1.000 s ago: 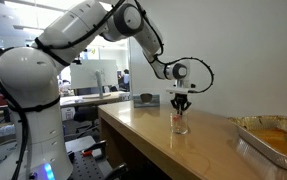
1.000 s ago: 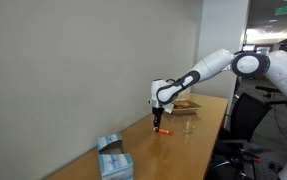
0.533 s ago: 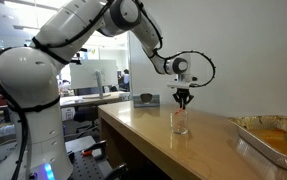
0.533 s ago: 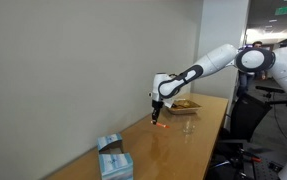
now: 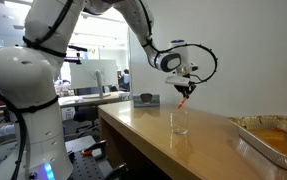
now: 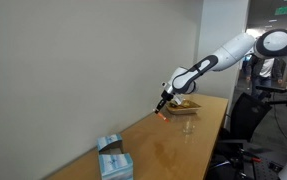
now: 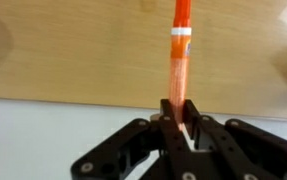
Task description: Put the pen in the glass cup
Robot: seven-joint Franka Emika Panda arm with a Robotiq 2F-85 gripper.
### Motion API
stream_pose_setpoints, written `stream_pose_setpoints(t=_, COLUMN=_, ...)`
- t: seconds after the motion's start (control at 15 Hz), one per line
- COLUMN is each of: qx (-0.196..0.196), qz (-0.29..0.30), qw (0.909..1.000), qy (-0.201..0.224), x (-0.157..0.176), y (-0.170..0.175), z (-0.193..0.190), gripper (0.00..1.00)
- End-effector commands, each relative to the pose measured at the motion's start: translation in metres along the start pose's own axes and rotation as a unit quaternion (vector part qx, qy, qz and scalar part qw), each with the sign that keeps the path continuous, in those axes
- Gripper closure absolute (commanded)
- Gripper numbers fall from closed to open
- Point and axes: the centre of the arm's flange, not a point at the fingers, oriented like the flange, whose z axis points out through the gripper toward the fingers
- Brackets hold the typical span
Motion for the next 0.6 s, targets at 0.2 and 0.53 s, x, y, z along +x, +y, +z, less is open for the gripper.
stream_pose_setpoints(t=0.2, qx=-0.017, qz=-0.001, qw=0.9954, qy=0.094, x=-0.072, y=-0.003, z=-0.046, gripper=0.96)
stream_pose_setpoints(t=0.53, qx=-0.034, qz=0.015, qw=0.9916, qy=0.124, x=-0.096, y=0.003, z=-0.084, gripper=0.96)
